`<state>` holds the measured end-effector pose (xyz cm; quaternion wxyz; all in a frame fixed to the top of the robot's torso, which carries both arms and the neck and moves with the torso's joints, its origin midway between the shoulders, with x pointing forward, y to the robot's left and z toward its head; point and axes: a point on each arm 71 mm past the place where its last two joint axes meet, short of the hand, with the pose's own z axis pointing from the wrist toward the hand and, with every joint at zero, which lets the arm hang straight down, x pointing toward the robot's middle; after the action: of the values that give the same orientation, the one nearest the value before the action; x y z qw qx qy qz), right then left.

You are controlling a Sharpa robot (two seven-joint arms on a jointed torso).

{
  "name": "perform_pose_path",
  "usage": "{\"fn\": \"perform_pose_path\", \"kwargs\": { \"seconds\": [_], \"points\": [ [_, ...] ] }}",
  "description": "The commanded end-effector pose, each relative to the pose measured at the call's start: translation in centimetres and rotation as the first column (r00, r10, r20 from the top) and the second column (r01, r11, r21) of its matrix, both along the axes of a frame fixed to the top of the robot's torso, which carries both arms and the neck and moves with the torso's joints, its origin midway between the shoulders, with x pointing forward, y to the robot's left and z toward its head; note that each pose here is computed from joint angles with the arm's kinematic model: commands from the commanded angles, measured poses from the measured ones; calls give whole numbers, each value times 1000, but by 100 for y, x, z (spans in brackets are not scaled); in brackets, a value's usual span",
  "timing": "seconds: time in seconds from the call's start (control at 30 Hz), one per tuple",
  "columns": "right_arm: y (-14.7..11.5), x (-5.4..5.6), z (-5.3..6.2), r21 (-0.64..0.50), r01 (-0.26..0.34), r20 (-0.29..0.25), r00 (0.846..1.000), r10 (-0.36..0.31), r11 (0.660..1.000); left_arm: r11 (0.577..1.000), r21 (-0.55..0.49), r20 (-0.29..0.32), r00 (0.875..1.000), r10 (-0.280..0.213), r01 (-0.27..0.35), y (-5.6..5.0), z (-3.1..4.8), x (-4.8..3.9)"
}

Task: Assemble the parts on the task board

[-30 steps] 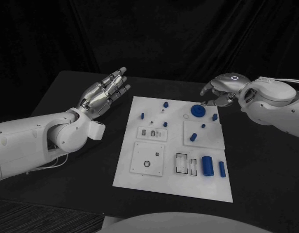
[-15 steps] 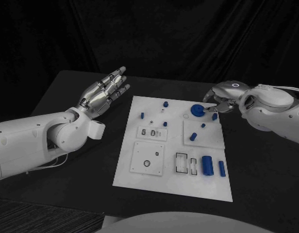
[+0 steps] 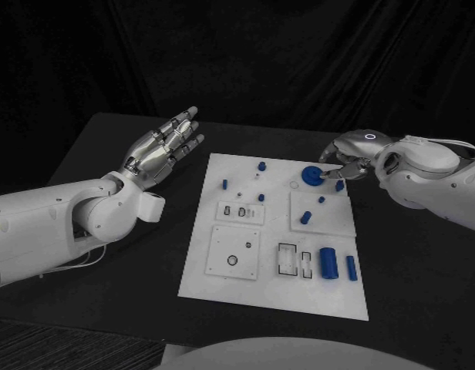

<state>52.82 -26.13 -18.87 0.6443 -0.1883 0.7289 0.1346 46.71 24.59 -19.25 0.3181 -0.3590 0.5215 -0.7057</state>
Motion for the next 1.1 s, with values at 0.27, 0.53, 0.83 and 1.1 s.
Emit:
{"fn": "perform_pose_path", "kwargs": {
  "seconds": [0.27, 0.53, 0.83, 1.1],
  "points": [
    [37, 19, -15, 8, 0, 14, 1000, -1, 1000, 999, -43, 55, 999, -3, 6, -3, 57, 2],
    [83, 29, -82, 4, -6, -1, 1000, 6, 1000, 999, -44, 53, 999, -7, 10, -10, 55, 5],
    [129, 43, -157, -6, -9, -22, 1000, 9, 1000, 999, -44, 51, 999, -10, 13, -11, 54, 5],
    [162, 47, -204, -9, -16, -34, 999, 16, 1000, 999, -45, 49, 999, -16, 18, -19, 52, 6]
  ]
}}
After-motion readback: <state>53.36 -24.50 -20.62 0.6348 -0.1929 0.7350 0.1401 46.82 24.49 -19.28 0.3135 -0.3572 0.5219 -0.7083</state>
